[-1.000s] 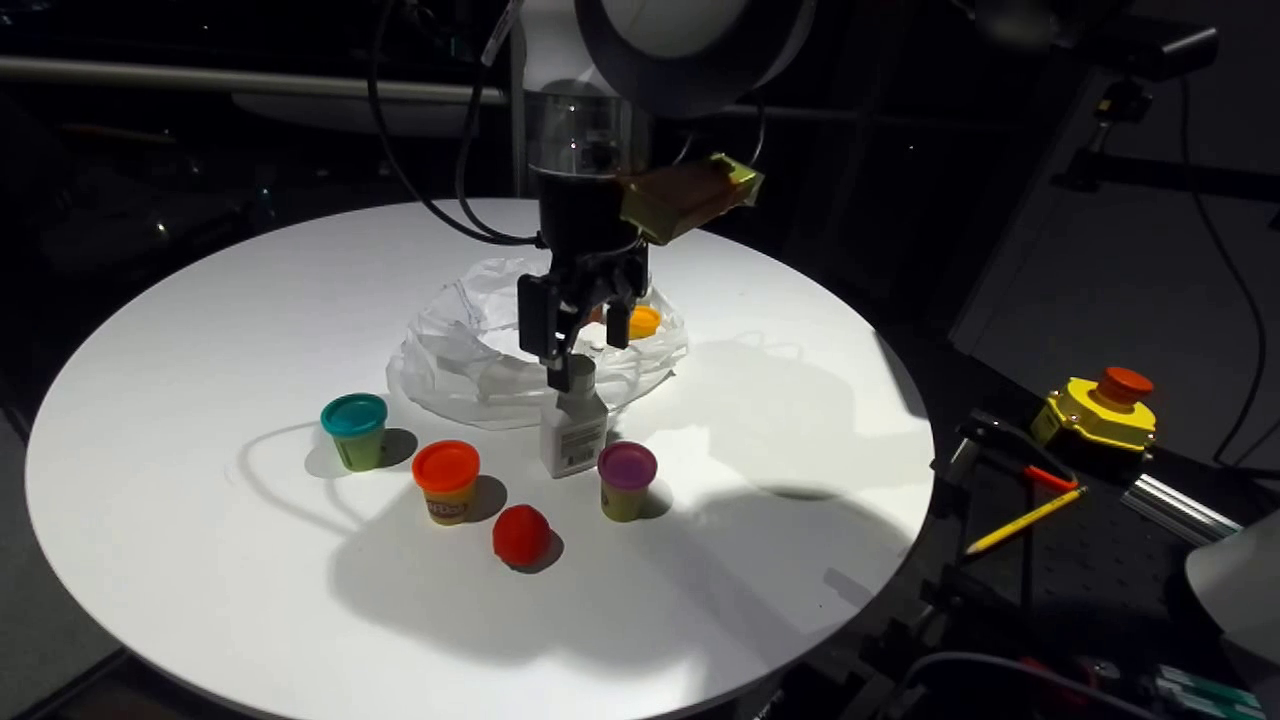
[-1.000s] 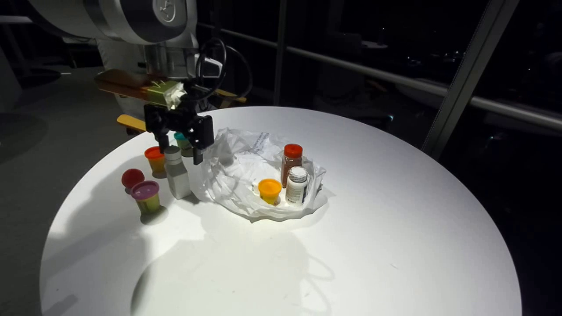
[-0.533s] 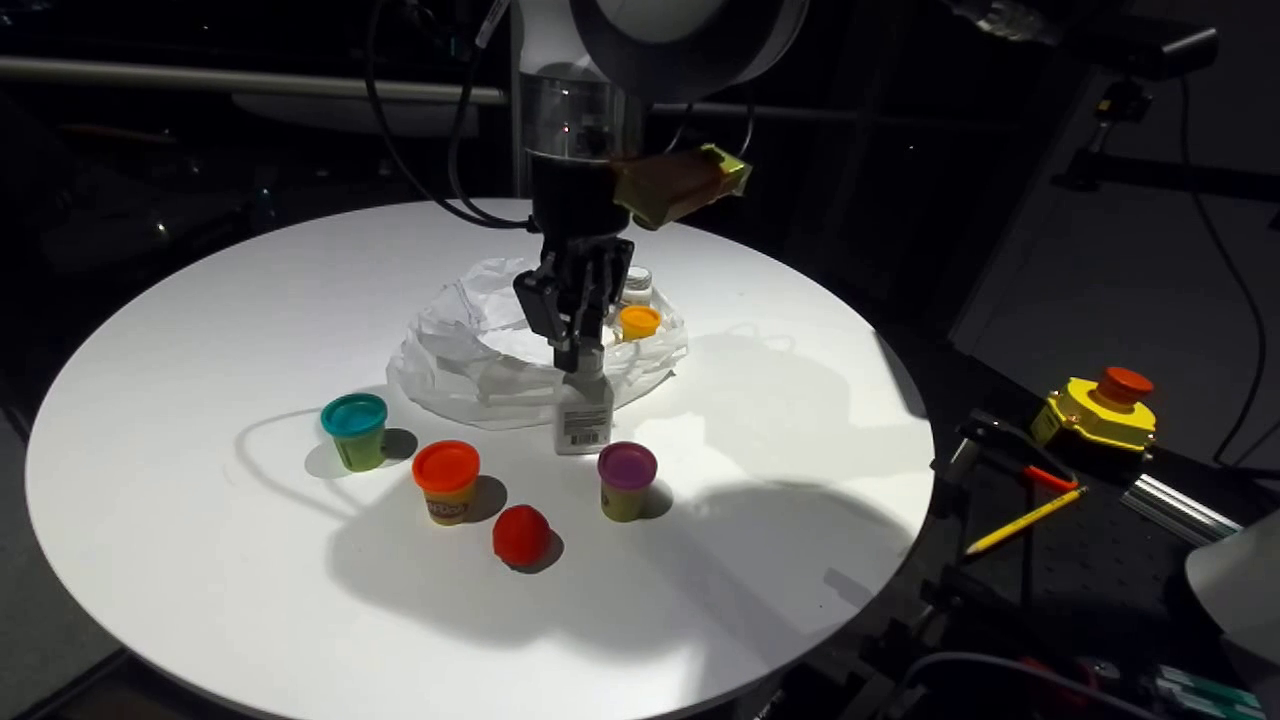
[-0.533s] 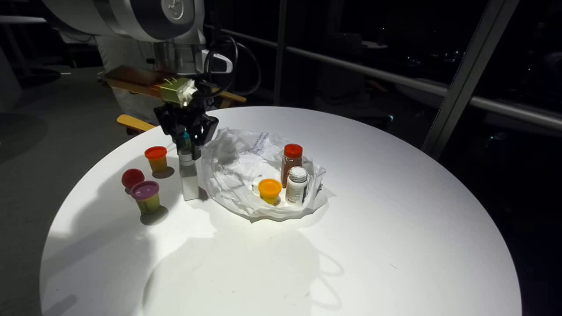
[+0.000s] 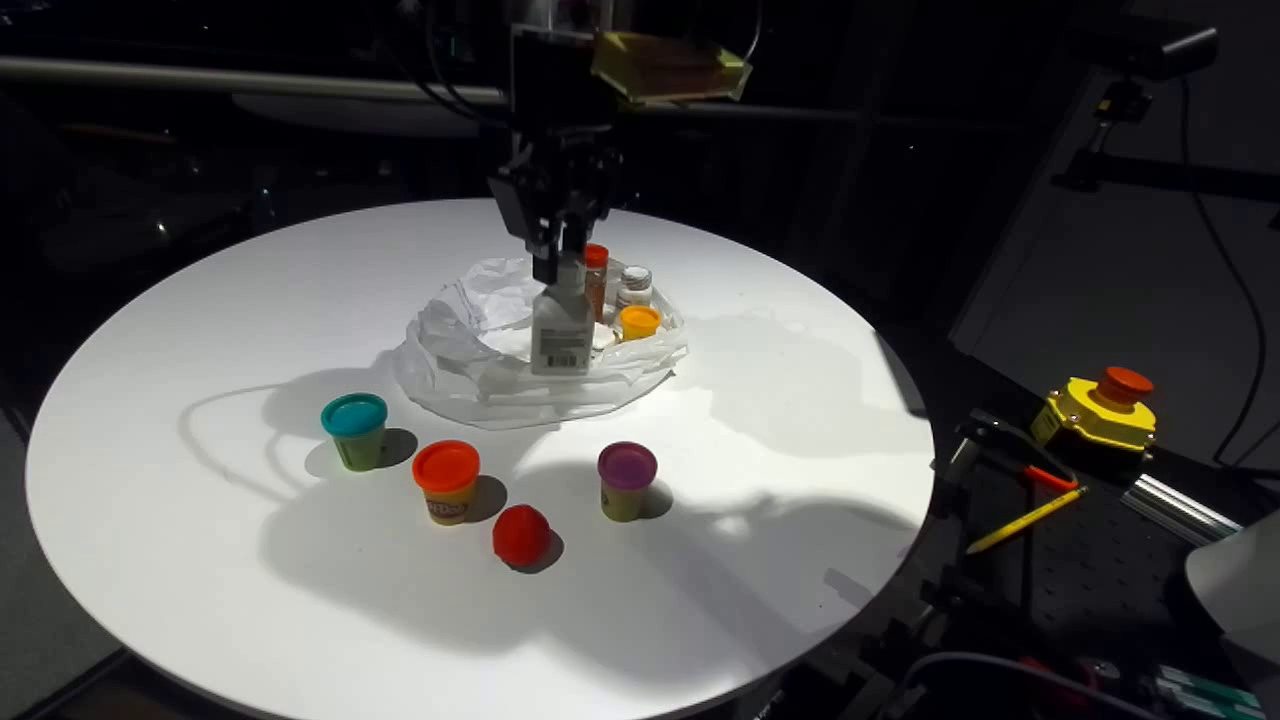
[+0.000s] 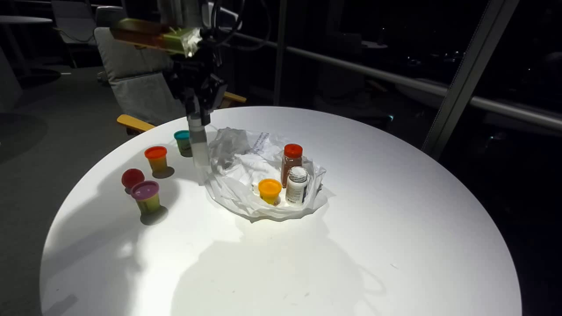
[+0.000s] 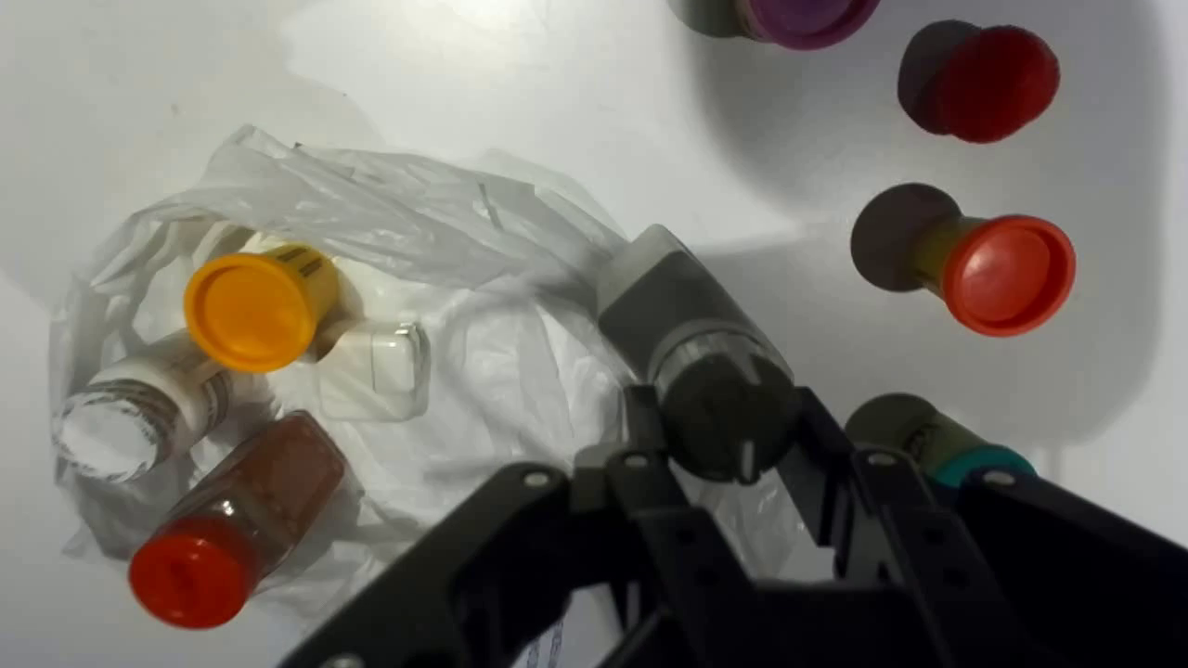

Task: Pick up the objects on the table and put them on the plastic

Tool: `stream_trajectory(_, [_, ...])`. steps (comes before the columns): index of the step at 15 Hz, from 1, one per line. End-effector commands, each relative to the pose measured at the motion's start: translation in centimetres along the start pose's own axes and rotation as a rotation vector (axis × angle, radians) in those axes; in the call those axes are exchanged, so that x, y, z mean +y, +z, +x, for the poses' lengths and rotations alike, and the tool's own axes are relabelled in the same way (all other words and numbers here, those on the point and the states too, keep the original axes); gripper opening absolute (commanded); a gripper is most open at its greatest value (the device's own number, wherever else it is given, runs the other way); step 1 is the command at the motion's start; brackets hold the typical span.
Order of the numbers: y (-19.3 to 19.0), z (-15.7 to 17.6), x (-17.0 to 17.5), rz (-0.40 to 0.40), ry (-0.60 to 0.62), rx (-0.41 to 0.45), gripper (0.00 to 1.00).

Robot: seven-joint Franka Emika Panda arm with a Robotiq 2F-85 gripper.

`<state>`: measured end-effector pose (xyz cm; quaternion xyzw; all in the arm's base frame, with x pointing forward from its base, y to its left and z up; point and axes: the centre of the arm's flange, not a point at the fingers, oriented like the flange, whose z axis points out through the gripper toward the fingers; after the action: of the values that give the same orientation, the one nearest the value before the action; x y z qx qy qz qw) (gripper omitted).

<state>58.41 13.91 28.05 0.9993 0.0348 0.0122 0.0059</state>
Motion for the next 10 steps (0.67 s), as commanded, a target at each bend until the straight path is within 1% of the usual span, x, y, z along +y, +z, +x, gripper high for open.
stream_trajectory(1, [-6.2, 2.8, 1.9, -0.019, 0.097, 0.072, 0.11])
stream_trajectory(4, [-7.0, 5.7, 4.8, -0.013, 0.183, 0.108, 0.11])
stream_trajectory(6, [-6.2, 7.5, 6.8, 0.006, 0.216, 0.089, 0.11])
stream_trajectory(9, [-3.3, 9.7, 9.6, 0.028, 0.261, 0.045, 0.11])
stream_trajectory(10, [-2.9, 10.1, 9.7, 0.043, 0.267, 0.029, 0.11])
